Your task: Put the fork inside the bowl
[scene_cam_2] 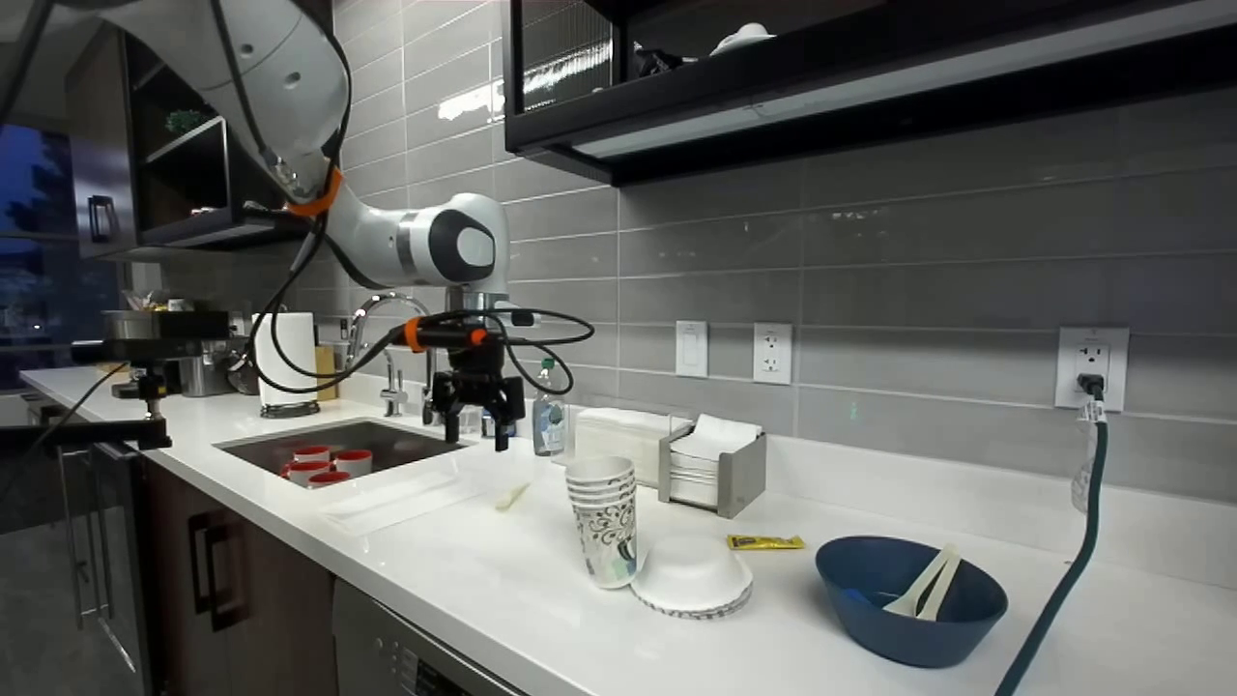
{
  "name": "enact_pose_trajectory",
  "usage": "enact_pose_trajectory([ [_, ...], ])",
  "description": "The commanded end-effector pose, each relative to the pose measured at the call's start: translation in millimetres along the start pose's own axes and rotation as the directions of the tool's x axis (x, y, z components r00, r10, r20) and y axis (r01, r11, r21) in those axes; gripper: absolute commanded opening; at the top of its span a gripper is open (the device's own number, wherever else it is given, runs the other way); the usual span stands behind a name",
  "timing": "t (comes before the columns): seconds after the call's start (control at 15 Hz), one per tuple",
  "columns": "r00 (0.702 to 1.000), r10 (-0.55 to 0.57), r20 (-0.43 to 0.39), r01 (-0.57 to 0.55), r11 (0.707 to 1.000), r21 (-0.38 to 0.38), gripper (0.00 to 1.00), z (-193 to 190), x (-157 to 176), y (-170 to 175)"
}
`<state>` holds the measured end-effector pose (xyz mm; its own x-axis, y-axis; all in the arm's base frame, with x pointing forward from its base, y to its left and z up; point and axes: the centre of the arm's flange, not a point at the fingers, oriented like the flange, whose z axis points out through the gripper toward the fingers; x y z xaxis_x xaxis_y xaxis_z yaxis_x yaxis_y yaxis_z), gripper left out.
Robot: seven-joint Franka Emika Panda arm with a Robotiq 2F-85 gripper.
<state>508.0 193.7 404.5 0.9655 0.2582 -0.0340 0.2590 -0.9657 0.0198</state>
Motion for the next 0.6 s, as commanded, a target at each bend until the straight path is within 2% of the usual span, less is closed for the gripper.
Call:
enact_pose_trajectory([
  [0.0, 0.997, -0.02, -0.069, 0.023, 0.999, 0.043, 1.0, 6, 8, -8],
  [0.07, 0.994, -0.03, -0.102, 0.032, 0.999, 0.015, 1.0, 18, 22, -19],
  [0.13, 0.986, -0.058, -0.154, 0.065, 0.997, 0.044, 1.0, 25, 34, -27],
  [0.2, 0.98, -0.088, -0.179, 0.094, 0.995, 0.021, 1.0, 34, 50, -36],
  [0.27, 0.974, -0.109, -0.2, 0.118, 0.992, 0.036, 1.0, 43, 61, -45],
  [0.53, 0.963, -0.194, -0.189, 0.208, 0.976, 0.056, 0.98, 85, 108, -75],
])
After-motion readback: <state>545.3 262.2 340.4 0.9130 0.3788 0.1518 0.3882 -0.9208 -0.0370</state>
